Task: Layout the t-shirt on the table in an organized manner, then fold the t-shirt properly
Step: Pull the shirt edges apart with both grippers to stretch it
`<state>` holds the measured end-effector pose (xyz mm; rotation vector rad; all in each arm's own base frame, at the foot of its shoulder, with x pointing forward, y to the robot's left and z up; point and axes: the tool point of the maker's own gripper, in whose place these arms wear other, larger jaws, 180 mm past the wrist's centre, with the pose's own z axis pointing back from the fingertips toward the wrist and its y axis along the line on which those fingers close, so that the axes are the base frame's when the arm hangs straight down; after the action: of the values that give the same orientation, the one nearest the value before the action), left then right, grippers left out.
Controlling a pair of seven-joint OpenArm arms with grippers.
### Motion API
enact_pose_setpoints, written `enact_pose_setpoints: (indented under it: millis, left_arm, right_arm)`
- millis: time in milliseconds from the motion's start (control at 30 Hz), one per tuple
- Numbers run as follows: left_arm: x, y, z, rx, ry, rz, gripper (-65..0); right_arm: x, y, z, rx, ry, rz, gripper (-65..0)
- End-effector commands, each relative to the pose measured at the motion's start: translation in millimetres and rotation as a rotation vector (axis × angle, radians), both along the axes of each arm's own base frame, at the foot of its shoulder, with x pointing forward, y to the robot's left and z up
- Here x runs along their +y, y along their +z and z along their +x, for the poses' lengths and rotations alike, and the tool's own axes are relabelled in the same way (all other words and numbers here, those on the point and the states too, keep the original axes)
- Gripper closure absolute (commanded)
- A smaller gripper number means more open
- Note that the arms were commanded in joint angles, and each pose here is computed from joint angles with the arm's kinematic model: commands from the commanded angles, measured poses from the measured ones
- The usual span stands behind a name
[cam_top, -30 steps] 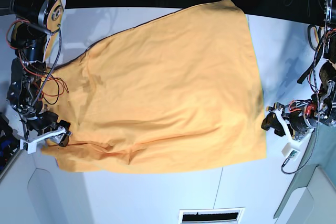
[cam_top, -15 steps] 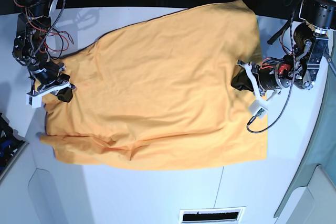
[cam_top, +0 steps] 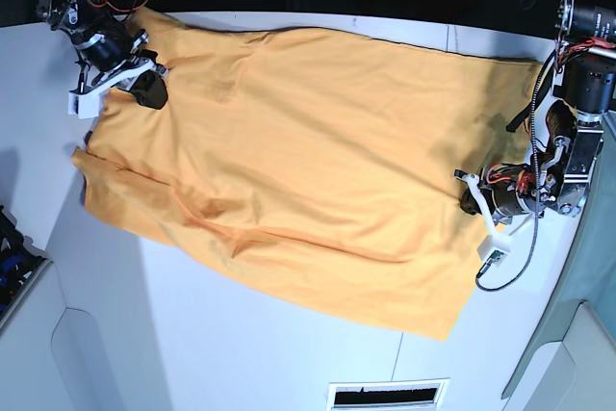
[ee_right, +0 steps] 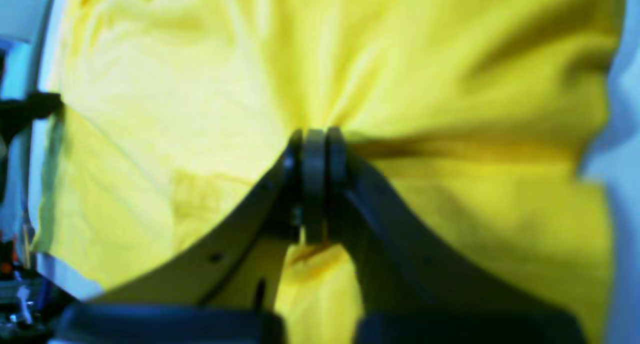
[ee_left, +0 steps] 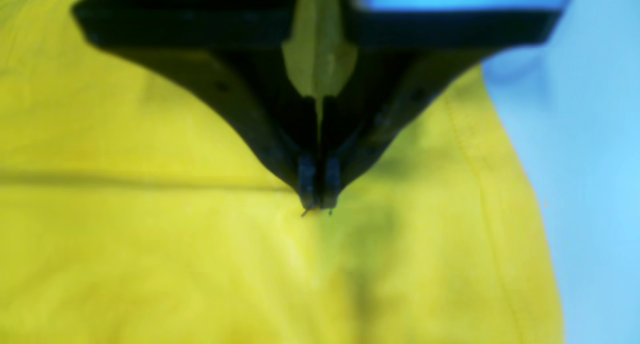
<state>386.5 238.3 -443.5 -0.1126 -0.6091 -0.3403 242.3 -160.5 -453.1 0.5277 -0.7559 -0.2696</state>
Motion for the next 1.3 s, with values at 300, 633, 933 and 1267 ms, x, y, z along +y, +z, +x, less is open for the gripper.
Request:
enact_pose_setpoints:
  millis: [300,633,933,1267]
  left_arm:
    - [-54,90,34,-0.177,-0.167,-0.211,-28.9]
    - [-83,97,23,-0.167,-0.21,-0.308,-28.9]
    - [-123,56,-16,-0.07,-0.231,-0.402,-28.9]
    - [-133,13,-62,0.043,-0.228,-0.392,-28.9]
  right_arm:
    - [-81,112,89,-0.334,-0.157,-0.192,-25.8]
    - [-111,117,122,-0.31,-0.223,-0.255,-29.9]
    - [-148,72,163,-0.157,-0.379,-0.249,-29.9]
    - [-124,17,171,-0.034,-0.284,-0.221,-29.9]
